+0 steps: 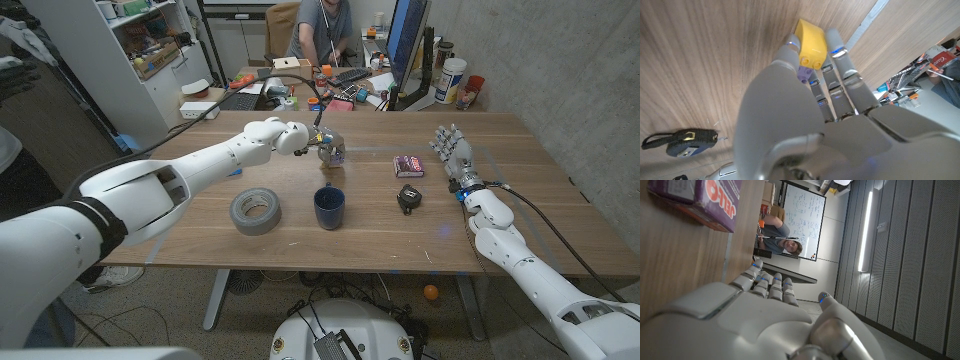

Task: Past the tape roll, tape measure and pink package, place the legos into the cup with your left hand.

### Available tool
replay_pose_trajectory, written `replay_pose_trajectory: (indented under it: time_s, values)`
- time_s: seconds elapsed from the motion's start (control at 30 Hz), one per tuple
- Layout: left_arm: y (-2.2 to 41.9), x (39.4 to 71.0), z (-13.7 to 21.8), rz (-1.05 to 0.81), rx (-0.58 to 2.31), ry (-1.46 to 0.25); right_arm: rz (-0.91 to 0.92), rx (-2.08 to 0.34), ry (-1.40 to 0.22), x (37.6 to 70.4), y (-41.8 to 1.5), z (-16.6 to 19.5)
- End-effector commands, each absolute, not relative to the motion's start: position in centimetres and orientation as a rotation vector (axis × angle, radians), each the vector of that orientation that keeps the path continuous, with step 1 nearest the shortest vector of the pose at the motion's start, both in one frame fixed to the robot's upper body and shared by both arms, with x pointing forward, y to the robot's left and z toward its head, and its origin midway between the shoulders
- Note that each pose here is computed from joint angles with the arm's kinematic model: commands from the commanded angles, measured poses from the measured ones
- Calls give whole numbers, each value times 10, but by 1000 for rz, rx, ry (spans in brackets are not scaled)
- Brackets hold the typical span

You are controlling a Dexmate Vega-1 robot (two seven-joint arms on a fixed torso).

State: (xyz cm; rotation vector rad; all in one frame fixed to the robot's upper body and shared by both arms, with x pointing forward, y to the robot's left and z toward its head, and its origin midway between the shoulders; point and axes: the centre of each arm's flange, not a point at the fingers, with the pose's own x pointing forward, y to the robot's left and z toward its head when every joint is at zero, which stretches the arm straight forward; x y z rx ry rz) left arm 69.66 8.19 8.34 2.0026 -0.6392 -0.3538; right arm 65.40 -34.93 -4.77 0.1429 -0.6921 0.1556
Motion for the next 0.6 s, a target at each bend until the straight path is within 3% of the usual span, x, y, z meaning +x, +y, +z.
replay_pose_trajectory:
  time_s: [0.03, 0.6]
  values:
    - [90, 695, 83, -277, 1948, -689, 150, 135, -691, 655, -347, -46]
    - [96, 680, 90, -188, 1831, -789, 148, 129, -698, 652, -347, -46]
